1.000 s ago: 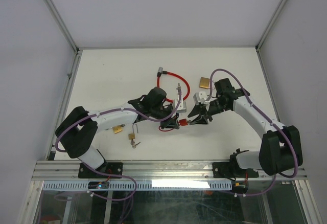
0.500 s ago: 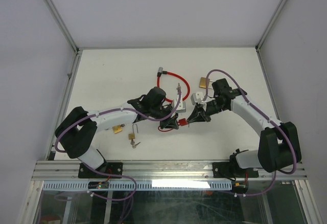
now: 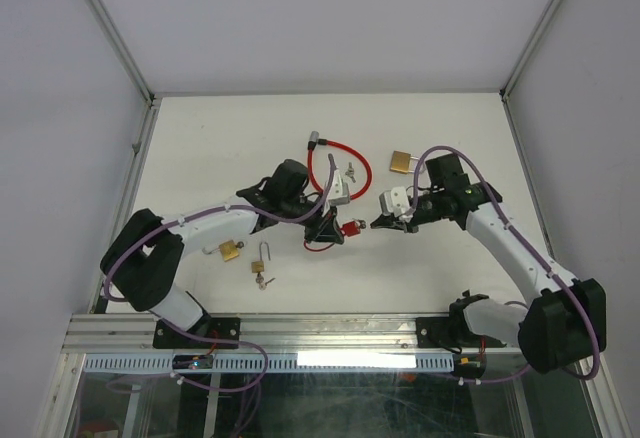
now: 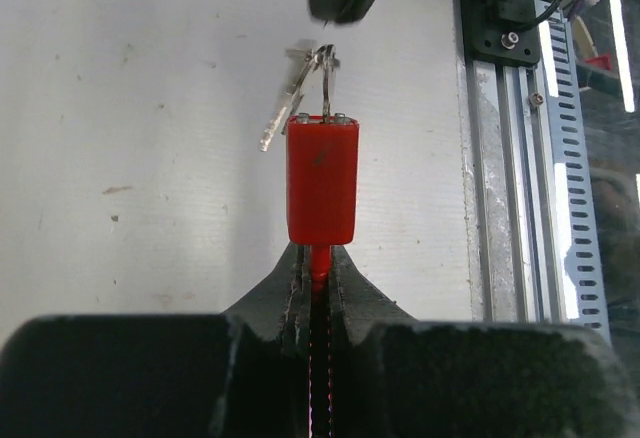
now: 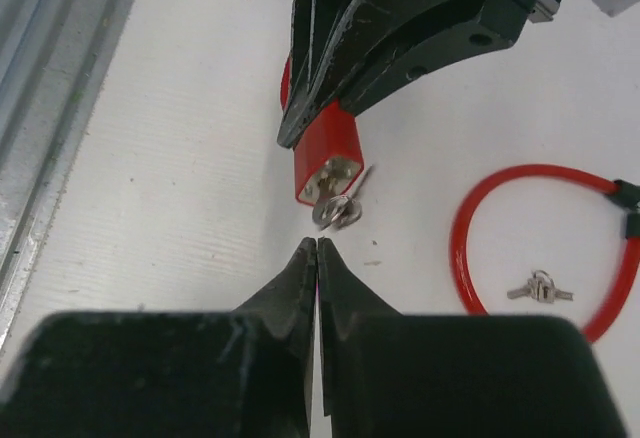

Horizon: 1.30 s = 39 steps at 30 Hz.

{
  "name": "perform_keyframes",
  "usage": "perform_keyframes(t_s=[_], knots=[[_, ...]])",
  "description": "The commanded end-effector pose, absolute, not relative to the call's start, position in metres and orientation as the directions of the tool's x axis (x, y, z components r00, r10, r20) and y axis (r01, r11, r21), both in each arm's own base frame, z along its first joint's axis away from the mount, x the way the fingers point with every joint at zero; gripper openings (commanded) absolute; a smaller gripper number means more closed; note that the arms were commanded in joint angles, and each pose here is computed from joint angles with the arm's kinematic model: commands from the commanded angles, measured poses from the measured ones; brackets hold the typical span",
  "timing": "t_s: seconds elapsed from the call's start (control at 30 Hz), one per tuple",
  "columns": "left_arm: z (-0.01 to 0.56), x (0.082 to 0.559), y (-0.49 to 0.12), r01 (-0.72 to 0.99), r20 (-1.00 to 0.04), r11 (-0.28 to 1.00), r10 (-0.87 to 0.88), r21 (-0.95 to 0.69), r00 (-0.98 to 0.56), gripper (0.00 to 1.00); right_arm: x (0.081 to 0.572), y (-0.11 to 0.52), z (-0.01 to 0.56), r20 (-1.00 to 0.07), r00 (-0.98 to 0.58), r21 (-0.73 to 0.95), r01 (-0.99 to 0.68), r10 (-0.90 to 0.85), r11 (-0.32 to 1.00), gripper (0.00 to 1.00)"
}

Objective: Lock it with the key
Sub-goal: Lock the lock.

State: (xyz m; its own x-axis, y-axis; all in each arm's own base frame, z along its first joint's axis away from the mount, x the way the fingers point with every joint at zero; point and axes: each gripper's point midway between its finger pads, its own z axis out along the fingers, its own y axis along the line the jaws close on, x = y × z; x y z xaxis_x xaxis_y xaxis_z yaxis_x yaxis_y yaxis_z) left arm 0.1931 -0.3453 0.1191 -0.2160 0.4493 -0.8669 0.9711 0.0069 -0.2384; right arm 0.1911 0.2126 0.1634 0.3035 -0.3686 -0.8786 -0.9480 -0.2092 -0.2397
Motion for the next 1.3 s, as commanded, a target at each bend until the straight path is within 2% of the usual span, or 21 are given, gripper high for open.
perform_keyframes(t_s=[0.0,0.1,0.23,0.27,0.3,0.43,0.47,0.5,0.73,0.87,1.03,1.27], knots=[[0.127,0.199,-0.343,0.931,-0.841,-0.019,0.436,-0.364,-0.32,0.0,0.205,0.201,0.164,-0.839,0.313,-0.272,-0.95,-0.445,-0.155,0.0],[0.121,0.204,-0.342,0.931,-0.826,0.018,0.455,-0.366,-0.333,0.0,0.203,0.205,0.164,-0.865,0.256,-0.212,-0.966,-0.433,-0.148,0.0],[0.122,0.212,-0.341,0.97,-0.856,0.073,0.46,-0.23,-0.238,0.0,0.209,0.208,0.162,-0.899,0.112,-0.082,-0.993,-0.423,-0.088,0.0],[0.123,0.21,-0.341,0.979,-0.865,0.07,0.459,-0.193,-0.203,0.0,0.212,0.208,0.165,-0.911,0.08,-0.053,-0.995,-0.405,-0.079,0.12],[0.125,0.209,-0.341,0.985,-0.874,0.067,0.454,-0.161,-0.174,0.0,0.211,0.209,0.166,-0.924,0.061,-0.031,-0.996,-0.378,-0.085,0.31],[0.136,0.203,-0.345,0.996,-0.898,0.04,0.43,-0.084,-0.093,0.0,0.193,0.218,0.17,-0.966,0.046,-0.004,-0.987,-0.254,-0.163,0.88],[0.137,0.202,-0.346,0.996,-0.9,0.032,0.428,-0.079,-0.085,0.0,0.194,0.22,0.171,-0.971,0.05,-0.012,-0.986,-0.233,-0.165,0.96],[0.139,0.201,-0.346,0.997,-0.902,0.025,0.424,-0.074,-0.077,0.0,0.196,0.221,0.173,-0.974,0.045,-0.008,-0.986,-0.222,-0.164,0.99],[0.147,0.183,-0.351,0.993,-0.911,-0.066,0.409,-0.094,-0.059,0.0,0.18,0.236,0.164,-0.978,0.024,0.032,-0.964,-0.205,-0.265,1.0],[0.15,0.18,-0.351,0.989,-0.897,-0.074,0.435,-0.126,-0.082,0.0,0.165,0.239,0.152,-0.973,0.037,0.043,-0.942,-0.229,-0.334,0.99],[0.156,0.178,-0.354,0.988,-0.894,-0.084,0.441,-0.126,-0.077,0.0,0.17,0.245,0.145,-0.969,-0.007,0.089,-0.943,-0.247,-0.322,0.84],[0.155,0.18,-0.351,0.989,-0.874,-0.051,0.477,-0.136,-0.096,0.0,0.177,0.25,0.151,-0.961,0.007,0.079,-0.951,-0.278,-0.298,0.5]])
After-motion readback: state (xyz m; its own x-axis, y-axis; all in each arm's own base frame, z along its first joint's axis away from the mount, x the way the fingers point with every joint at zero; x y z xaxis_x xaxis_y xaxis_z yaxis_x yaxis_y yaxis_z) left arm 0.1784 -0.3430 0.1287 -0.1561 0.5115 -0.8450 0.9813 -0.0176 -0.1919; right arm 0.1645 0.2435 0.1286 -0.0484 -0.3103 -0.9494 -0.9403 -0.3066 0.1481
